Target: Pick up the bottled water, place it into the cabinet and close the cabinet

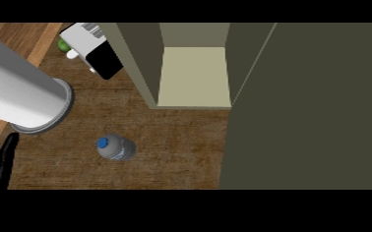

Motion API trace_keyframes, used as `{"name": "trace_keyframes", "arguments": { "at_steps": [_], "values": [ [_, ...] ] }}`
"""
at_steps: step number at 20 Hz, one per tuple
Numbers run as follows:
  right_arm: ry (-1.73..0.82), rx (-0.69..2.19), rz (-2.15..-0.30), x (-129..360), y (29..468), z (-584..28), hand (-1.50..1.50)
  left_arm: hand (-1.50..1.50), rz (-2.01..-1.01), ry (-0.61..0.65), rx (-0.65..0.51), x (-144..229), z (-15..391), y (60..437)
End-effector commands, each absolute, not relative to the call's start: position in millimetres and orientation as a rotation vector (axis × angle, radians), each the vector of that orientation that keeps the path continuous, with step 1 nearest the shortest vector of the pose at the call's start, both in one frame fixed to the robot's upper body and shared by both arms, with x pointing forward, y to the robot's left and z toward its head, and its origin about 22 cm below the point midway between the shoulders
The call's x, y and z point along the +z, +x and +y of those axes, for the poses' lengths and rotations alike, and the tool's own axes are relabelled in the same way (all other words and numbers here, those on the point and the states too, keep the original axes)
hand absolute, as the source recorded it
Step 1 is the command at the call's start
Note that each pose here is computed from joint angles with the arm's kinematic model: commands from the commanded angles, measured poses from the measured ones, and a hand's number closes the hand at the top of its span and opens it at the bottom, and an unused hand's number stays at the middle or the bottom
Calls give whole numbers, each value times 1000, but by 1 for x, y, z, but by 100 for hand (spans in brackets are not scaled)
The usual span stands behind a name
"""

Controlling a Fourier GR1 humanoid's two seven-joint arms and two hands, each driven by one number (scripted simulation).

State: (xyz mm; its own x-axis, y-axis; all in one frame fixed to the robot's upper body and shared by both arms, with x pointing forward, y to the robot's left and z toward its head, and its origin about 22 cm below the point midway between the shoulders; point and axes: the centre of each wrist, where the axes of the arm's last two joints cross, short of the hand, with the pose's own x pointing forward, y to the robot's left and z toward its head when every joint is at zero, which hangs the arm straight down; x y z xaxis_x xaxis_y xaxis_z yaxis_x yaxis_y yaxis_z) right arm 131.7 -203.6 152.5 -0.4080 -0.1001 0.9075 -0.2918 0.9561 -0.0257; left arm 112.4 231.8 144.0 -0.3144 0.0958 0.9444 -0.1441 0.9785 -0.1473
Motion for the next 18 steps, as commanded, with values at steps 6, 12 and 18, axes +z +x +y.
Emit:
{"name": "trace_keyframes", "arguments": {
  "at_steps": [6,12,18],
  "values": [
    [286,192,-1980,175,105,-194,-150,-150,-1914,21,280,184,229,69],
    [302,191,-1996,180,96,-183,-150,-150,-1916,51,257,183,235,73],
    [279,193,-1992,173,102,-180,-150,-150,-1864,70,242,169,239,85]
  ]
}}
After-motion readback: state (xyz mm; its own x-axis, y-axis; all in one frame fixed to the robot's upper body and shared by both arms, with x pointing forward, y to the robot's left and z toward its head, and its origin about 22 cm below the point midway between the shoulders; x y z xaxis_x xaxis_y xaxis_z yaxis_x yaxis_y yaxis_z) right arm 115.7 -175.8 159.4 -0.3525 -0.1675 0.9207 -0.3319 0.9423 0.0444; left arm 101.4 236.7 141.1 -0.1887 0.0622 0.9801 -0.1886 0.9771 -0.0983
